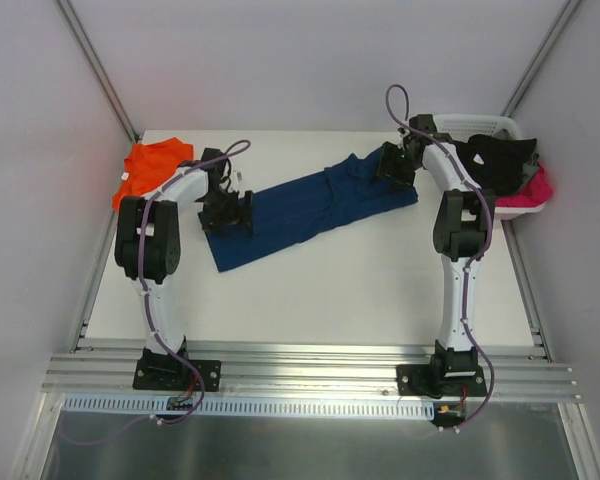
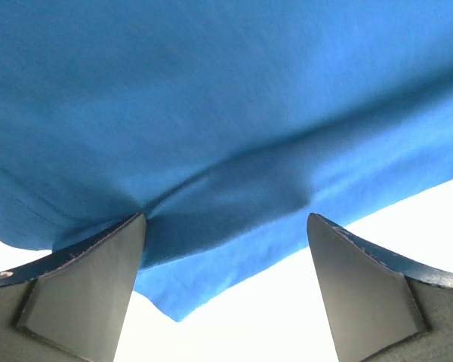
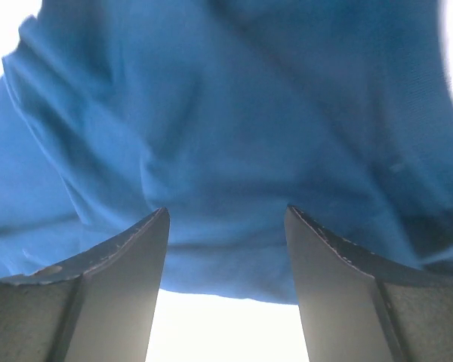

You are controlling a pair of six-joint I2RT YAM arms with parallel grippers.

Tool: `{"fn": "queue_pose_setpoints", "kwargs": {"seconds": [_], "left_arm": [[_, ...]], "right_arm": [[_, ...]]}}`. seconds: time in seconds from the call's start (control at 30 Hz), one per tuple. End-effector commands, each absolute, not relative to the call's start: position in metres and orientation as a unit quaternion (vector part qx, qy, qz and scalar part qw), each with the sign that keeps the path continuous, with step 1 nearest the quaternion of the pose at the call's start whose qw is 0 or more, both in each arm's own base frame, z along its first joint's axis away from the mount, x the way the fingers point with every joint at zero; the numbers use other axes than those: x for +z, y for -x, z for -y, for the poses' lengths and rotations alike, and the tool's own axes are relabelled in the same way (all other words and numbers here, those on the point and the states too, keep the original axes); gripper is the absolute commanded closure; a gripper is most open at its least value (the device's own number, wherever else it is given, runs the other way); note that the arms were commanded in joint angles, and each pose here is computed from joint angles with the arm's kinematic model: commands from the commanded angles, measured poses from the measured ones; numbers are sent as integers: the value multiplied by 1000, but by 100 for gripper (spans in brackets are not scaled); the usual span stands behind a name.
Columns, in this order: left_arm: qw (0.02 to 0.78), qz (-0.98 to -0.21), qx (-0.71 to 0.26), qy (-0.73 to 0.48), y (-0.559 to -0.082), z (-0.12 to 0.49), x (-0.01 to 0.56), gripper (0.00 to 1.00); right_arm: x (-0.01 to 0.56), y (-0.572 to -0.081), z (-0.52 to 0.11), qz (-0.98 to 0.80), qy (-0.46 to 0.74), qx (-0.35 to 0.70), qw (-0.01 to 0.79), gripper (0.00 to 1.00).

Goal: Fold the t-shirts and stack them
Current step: Fold the tshirt

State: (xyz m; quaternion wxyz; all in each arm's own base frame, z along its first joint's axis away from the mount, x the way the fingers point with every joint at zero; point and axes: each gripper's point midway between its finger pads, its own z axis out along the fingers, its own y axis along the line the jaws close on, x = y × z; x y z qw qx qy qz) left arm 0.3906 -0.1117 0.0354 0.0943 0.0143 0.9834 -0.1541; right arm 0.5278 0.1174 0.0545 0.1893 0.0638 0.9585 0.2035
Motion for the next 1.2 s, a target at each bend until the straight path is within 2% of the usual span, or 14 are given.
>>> {"fn": "queue_pose_setpoints", "kwargs": {"seconds": [0.0, 0.1, 0.3, 0.37, 0.5, 0.63, 0.8, 1.03, 1.13, 1.17], "left_arm": [[67, -982, -172, -29, -340, 134, 63, 12], [32, -982, -177, -51, -292, 148, 59, 11], [50, -980, -151, -116, -255, 159, 69, 11], [79, -979, -137, -130, -262, 155, 80, 11], [150, -974, -82, -150, -306, 143, 103, 8], [171, -971, -74, -151, -345, 143, 110, 7], [191, -968, -80, -140, -385, 144, 121, 8], [135, -977, -104, -130, -367, 140, 119, 12], [120, -981, -105, -107, -354, 119, 124, 21], [123, -981, -109, -104, -352, 115, 128, 27]], "right_arm": [[76, -551, -120, -946, -68, 223, 225, 34], [79, -561, -124, -940, -72, 236, 236, 33], [91, -573, -138, -931, -61, 252, 258, 34], [101, -573, -141, -929, -55, 251, 267, 33], [140, -564, -154, -921, -31, 253, 296, 33], [174, -539, -178, -915, -6, 265, 305, 33], [172, -514, -192, -922, 9, 264, 284, 33], [159, -502, -186, -932, 13, 241, 272, 33], [153, -501, -186, -934, 13, 237, 266, 33], [153, -501, -187, -934, 14, 237, 266, 33]]}}
